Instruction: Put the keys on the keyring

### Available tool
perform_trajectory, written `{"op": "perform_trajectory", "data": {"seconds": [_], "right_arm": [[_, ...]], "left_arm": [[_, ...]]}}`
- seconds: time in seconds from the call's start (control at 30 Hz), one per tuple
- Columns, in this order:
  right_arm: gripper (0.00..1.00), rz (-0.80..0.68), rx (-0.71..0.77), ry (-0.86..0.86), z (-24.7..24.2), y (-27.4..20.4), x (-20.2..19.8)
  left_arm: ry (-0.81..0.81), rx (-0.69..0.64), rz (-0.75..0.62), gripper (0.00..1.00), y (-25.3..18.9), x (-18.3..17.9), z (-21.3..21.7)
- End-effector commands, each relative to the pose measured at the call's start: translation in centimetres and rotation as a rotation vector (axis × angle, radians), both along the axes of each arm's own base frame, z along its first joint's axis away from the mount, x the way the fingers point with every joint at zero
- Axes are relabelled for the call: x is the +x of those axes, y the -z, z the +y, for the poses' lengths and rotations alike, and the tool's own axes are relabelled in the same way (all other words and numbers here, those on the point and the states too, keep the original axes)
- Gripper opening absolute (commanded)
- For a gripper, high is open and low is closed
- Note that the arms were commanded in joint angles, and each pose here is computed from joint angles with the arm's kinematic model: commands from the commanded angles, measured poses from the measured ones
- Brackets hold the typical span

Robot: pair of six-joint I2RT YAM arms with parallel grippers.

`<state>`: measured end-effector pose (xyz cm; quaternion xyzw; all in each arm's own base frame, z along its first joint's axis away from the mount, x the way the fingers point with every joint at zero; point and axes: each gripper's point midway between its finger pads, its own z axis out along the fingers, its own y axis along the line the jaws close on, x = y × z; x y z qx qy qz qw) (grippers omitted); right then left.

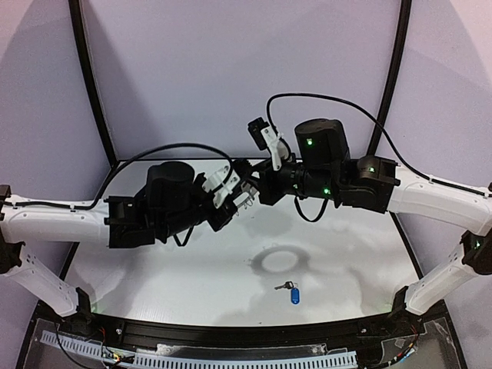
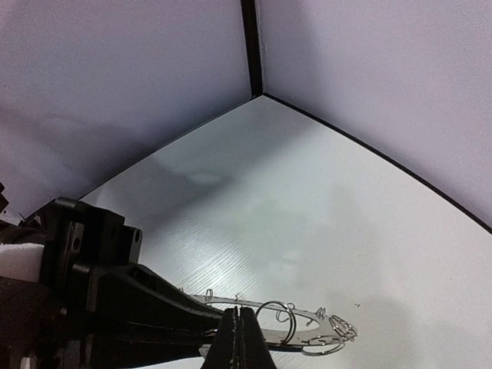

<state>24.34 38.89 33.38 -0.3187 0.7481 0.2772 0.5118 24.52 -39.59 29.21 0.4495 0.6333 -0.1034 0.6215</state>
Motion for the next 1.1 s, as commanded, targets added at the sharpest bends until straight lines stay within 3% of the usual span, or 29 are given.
{"op": "perform_trajectory", "data": {"seconds": [0.0,0.33,0.7,0.8,0.97,1.07], "right_arm": [[0.00,0.002,0.003,0.066,-2.0,-1.3,1.6],[0.00,0.235,-0.073,0.122,-3.1,3.4,3.4],[0.00,0.304,-0.253,0.297,-5.6,8.9,5.7],[0.00,0.278,-0.149,0.198,-3.7,7.2,5.1],[0.00,0.176,0.107,-0.164,1.0,0.9,1.4],[0.00,0.151,0.164,-0.299,2.2,-1.2,-0.4]], "left_arm": [[0.121,-0.026,-0.105,0.01,-2.0,-3.0,-0.3],[0.130,-0.042,-0.204,0.01,-3.0,-3.9,-0.8],[0.145,-0.066,-0.249,0.01,-4.1,-5.1,-0.3],[0.151,-0.066,-0.228,0.01,-3.9,-5.3,-0.1],[0.126,-0.061,-0.172,0.04,-2.7,-5.0,0.1],[0.111,-0.055,-0.135,0.06,-1.7,-4.7,-0.1]]}}
